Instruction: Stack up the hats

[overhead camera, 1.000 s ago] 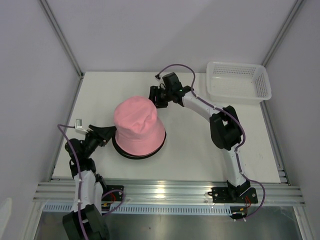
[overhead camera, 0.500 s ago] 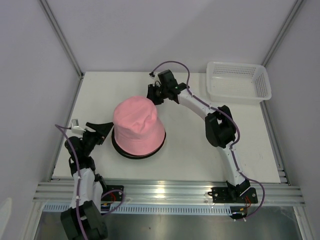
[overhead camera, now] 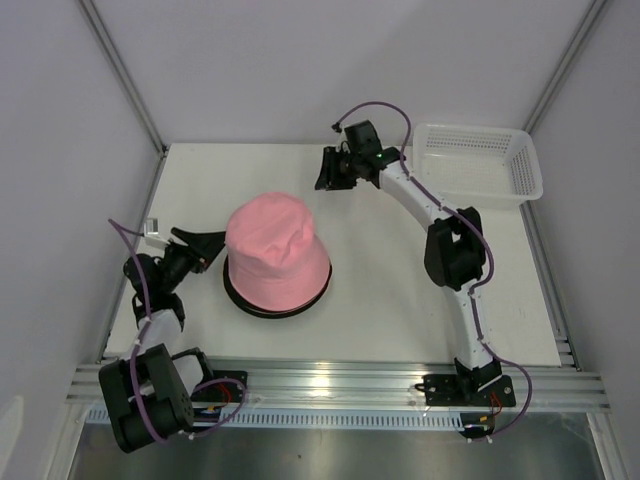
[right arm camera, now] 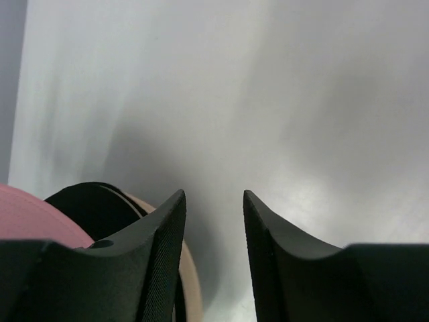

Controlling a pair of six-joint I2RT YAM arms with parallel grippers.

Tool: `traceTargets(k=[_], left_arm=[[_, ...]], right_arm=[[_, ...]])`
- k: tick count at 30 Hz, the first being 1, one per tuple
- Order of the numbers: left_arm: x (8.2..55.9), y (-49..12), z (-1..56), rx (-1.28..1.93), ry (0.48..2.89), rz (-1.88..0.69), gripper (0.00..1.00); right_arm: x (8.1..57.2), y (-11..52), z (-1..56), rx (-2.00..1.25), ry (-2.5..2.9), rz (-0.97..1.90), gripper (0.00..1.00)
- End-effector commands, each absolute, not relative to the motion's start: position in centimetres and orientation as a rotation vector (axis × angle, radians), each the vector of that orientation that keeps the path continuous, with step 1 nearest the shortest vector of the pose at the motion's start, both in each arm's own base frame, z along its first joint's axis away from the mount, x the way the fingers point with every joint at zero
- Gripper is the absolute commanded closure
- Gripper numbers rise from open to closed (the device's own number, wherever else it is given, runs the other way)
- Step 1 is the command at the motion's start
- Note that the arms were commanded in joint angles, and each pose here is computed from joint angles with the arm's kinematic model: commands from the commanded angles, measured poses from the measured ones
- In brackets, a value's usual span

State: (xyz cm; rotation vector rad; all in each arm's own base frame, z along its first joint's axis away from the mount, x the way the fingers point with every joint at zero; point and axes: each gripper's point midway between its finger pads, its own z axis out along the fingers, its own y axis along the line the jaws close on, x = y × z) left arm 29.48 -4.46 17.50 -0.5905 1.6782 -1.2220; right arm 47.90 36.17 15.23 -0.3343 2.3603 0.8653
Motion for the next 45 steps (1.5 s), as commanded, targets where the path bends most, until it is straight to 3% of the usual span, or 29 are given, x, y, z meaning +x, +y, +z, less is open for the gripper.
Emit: traceTargets(k=[1,10,21,24,25,26,27,33,39,45], left_arm=[[29.9,-4.6,20.7,-0.437,1.609,-1.225,0.29],[31.4,-4.9,20.0,-0.452,1.666,-1.274,0.3],[33.8,-8.1,20.1,-0.408,1.72,-1.383,0.38],[33.9,-8.7,19.6,-0.406,1.732,-1.396,0.6],[34.1,-8.6,19.7,-0.407,1.727,-1.393,0.82],[34.0,-8.6,19.3,-0.422,1.733,-1.388,0.98],[33.9,-8.5,19.0,-0.429,1.736,-1.376,0.99],[32.4,-8.0,16.6,-0.449,1.784,-1.242,0.99],[30.7,-4.8,13.1,-0.592,1.826,-0.9,0.99],[27.6,-2.4,13.3,-0.603,1.631,-0.696,0.99]], right_arm=[[48.2,32.9,21.3,-0.303,2.263,0.776,0.55],[47.2,27.2,21.2,-0.163,2.331,0.702,0.49],[43.2,25.9,22.2,-0.111,2.303,0.747,0.47],[42.5,25.7,21.8,-0.098,2.32,0.738,0.48],[42.4,25.7,21.6,-0.094,2.323,0.739,0.48],[42.3,25.6,21.6,-0.091,2.321,0.741,0.48],[41.8,25.6,21.5,-0.084,2.326,0.748,0.48],[39.0,26.4,19.9,-0.058,2.344,0.773,0.47],[37.7,26.4,19.4,0.025,2.312,0.825,0.46],[37.2,28.7,20.5,-0.022,2.273,0.873,0.45]])
